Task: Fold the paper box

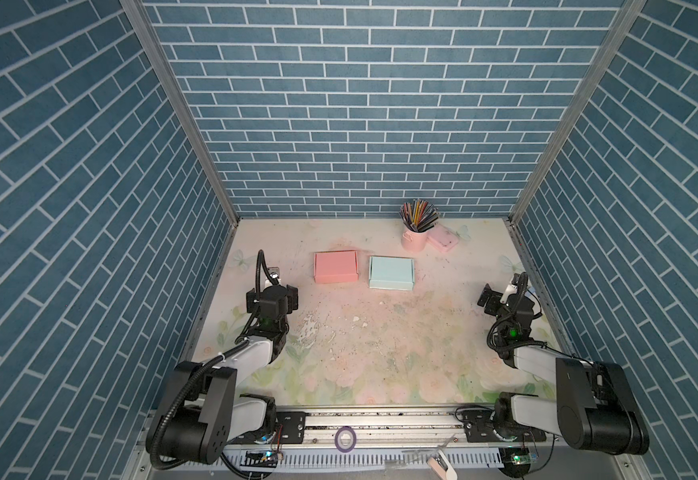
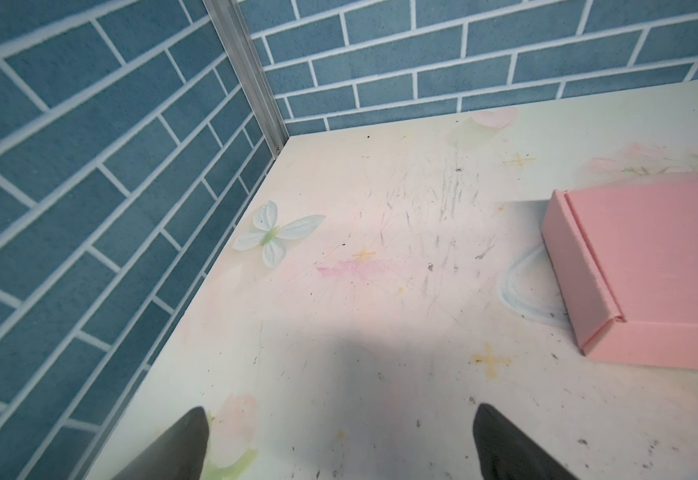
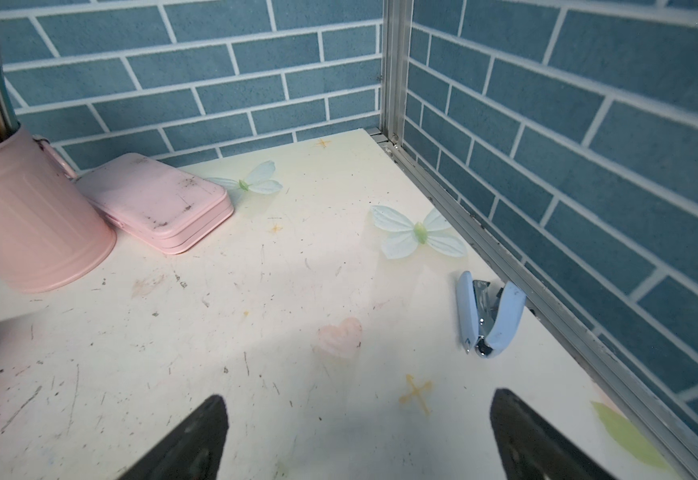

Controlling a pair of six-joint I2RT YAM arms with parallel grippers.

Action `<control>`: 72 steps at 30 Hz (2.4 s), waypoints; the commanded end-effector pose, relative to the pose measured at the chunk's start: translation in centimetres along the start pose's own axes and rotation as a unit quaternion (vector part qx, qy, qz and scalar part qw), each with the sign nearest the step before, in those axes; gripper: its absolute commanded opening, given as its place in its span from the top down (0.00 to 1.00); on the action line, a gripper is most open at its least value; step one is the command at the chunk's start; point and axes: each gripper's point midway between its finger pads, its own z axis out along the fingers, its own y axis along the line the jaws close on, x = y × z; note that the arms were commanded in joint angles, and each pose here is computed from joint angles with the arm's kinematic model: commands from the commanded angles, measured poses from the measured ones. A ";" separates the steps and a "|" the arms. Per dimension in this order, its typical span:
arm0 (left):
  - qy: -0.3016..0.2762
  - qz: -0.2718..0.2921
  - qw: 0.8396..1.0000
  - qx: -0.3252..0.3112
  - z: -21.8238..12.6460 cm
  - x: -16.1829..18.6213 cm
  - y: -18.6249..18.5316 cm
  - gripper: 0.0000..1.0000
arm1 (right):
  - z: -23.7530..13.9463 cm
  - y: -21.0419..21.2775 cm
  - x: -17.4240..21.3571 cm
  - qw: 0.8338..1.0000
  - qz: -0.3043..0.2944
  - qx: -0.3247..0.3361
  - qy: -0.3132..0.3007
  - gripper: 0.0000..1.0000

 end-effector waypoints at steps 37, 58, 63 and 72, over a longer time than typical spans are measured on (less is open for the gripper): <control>-0.046 -0.016 0.998 0.050 3.3 -0.1 -1.3 0.01 | 3.6 0.9 0.8 0.999 -0.018 -0.048 0.006 0.01; -0.031 -0.018 0.997 0.065 3.9 -0.1 -1.6 0.01 | 4.5 2.5 1.1 0.996 -0.049 -0.071 0.036 0.01; -0.032 -0.017 0.997 0.065 3.8 0.0 -1.6 0.01 | 4.3 2.6 1.1 0.996 -0.049 -0.075 0.031 0.01; -0.032 -0.018 0.997 0.065 3.8 -0.1 -1.5 0.01 | 4.3 2.6 1.1 0.996 -0.050 -0.073 0.032 0.01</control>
